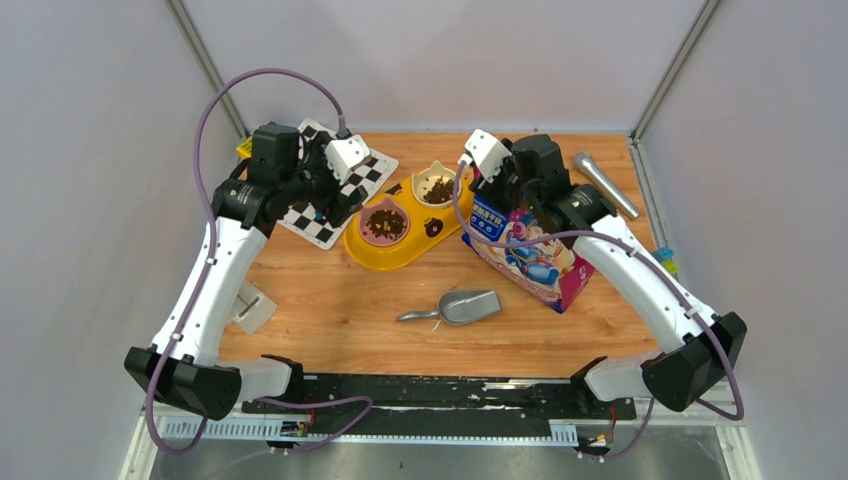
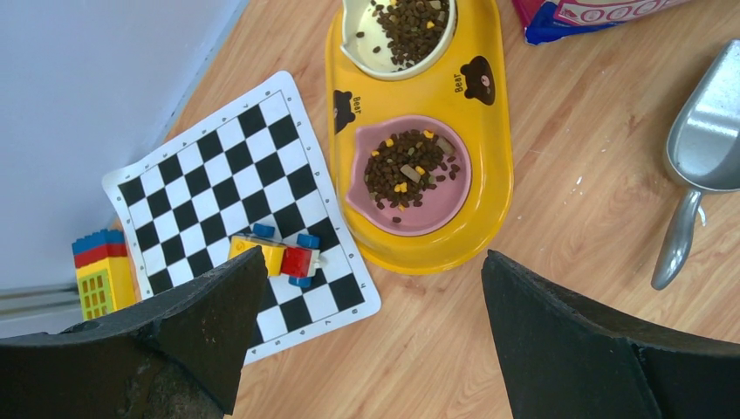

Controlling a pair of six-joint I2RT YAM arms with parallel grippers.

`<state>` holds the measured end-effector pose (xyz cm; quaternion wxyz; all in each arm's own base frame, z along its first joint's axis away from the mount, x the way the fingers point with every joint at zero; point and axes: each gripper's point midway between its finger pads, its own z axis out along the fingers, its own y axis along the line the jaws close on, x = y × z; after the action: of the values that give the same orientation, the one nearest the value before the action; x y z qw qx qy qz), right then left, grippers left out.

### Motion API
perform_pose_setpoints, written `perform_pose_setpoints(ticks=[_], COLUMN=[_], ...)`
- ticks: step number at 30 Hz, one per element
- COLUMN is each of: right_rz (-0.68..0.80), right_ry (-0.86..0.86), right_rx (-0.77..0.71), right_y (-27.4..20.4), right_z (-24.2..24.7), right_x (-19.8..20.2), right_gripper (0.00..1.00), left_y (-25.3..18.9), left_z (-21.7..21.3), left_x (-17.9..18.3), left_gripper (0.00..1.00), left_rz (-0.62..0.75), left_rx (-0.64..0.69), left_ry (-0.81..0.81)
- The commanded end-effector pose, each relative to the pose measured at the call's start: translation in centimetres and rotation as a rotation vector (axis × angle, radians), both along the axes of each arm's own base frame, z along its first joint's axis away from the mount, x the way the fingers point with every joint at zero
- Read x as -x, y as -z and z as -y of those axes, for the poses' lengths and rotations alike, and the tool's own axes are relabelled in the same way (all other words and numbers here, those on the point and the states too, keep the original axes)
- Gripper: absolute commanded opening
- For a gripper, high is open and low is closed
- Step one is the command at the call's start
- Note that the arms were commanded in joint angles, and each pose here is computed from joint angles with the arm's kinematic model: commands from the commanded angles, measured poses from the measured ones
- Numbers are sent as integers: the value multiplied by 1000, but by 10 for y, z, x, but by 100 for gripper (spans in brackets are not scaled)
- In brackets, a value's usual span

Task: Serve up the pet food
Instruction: Close the pet food bag at the center of the board.

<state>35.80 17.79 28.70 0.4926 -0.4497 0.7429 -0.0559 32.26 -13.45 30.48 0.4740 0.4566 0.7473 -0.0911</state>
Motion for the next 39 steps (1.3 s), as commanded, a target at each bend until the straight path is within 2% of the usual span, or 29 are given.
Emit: perform_pose_setpoints(ticks=[1, 6, 7, 8, 9, 10, 16, 17, 18, 19, 21, 23, 32, 36, 39], right_rz=[69, 54, 51, 46, 46, 43, 98, 88, 79, 81, 86, 79, 50, 39, 14], right_ry=[-1, 9, 13, 16, 30, 30, 41, 41, 44, 49, 45, 47, 91, 116, 133], right_rx=[-86, -62, -60, -55, -57, -57, -87, -79, -70, -64, -55, -36, 85, 95, 112], right_y=[-30, -19, -18, -15, -15, -14, -31, -30, -29, -29, -33, -33, -11, -8, -4], right_z=[-18, -21, -21, -22, -20, -21, -22, -22, -22, -20, -14, -6, 37, 53, 64], right_x=[-15, -26, -27, -28, -30, -29, -28, -28, -27, -25, -18, -8, 25, 32, 37], right_gripper=[59, 56, 40, 8, 0, 0, 0, 10, 31, 46, 61, 68, 69, 65, 59], left_y=[-6, -8, -7, -7, -7, -7, -8, -9, -8, -9, -10, -10, -12, -13, -13], left_z=[1, 0, 0, 0, 0, 0, 1, 1, 1, 1, 0, 0, 1, 1, 1], left_x=[0, 1, 1, 1, 1, 1, 1, 1, 1, 1, 2, 3, 2, 3, 4], left_gripper=[100, 100, 100, 100, 100, 100, 100, 100, 100, 100, 100, 100, 100, 100, 100], left_rz=[16, 20, 18, 18, 18, 17, 19, 20, 19, 19, 23, 23, 21, 21, 21], left_rx=[24, 25, 24, 24, 24, 24, 25, 26, 27, 27, 25, 23, 30, 31, 30], left_ry=[5, 5, 5, 5, 5, 5, 8, 8, 8, 7, 6, 6, 8, 9, 9])
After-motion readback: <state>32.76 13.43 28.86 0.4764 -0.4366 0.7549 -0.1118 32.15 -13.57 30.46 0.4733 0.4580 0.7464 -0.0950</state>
